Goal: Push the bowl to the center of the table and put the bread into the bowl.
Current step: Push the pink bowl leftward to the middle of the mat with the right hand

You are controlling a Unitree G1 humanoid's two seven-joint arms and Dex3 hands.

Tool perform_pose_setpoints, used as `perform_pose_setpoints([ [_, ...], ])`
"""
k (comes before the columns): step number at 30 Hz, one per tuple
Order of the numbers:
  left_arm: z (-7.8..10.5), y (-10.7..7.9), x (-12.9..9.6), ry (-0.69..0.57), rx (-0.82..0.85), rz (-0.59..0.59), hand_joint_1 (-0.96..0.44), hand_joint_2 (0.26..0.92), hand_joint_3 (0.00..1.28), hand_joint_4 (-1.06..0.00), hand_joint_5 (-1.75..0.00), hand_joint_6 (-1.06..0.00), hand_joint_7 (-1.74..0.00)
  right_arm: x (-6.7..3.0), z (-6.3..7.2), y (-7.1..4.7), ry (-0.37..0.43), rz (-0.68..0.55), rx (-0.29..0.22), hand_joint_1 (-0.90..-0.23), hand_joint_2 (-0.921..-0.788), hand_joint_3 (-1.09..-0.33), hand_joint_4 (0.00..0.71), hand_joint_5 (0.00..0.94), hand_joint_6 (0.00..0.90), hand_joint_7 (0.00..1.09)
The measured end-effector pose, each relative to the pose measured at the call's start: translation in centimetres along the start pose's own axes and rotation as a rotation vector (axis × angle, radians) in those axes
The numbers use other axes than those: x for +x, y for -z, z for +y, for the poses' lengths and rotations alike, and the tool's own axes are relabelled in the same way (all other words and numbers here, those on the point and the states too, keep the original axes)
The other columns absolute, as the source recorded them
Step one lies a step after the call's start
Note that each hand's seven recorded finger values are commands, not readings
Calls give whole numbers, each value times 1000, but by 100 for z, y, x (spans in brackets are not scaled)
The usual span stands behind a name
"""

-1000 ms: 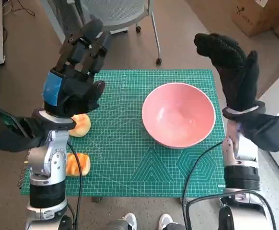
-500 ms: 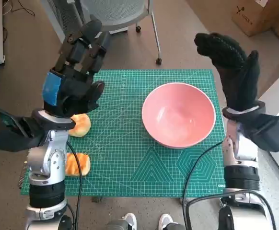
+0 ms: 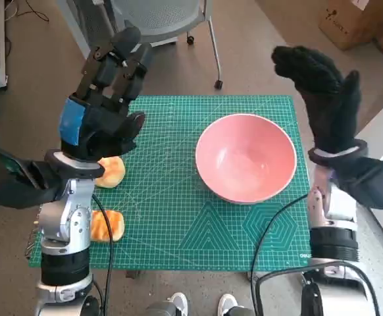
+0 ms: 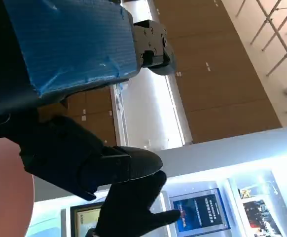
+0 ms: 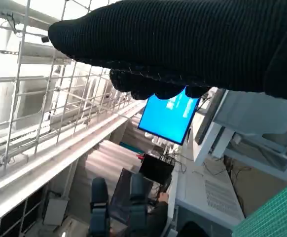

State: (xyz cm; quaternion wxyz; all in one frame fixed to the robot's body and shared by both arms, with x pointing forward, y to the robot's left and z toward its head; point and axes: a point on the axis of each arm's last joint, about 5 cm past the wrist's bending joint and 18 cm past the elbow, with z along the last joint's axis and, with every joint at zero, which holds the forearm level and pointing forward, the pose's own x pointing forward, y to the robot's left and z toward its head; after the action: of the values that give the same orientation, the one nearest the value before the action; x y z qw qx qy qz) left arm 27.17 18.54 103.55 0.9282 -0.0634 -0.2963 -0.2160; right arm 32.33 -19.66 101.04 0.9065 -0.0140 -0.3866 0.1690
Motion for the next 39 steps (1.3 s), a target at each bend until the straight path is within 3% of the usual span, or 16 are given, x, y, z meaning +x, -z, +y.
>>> perform_pose_setpoints([
  [7,0,1,-10,-9,4,-2,-460,677,603,-55,-7,1,-591,-148,-291,48,106,85,-59,-630,-921,-519,221,0,368,0],
  [13,0,11,-26,-14,4,-1,-460,678,598,-56,-8,1,-590,-326,-378,151,235,215,-100,-579,-921,-601,183,0,344,0],
  [23,-2,13,-28,-13,4,-3,-469,687,586,-56,-9,1,-591,-604,-308,365,386,458,-114,-534,-921,-676,146,0,304,0],
  [33,-4,21,-56,-24,5,3,-470,692,578,-57,-10,1,-589,-866,-116,571,445,703,-34,-530,-921,-702,177,15,331,18],
  [39,0,39,-86,-29,3,12,-477,695,569,-58,-11,1,-590,-949,21,653,442,780,9,-564,-921,-703,196,19,349,25],
])
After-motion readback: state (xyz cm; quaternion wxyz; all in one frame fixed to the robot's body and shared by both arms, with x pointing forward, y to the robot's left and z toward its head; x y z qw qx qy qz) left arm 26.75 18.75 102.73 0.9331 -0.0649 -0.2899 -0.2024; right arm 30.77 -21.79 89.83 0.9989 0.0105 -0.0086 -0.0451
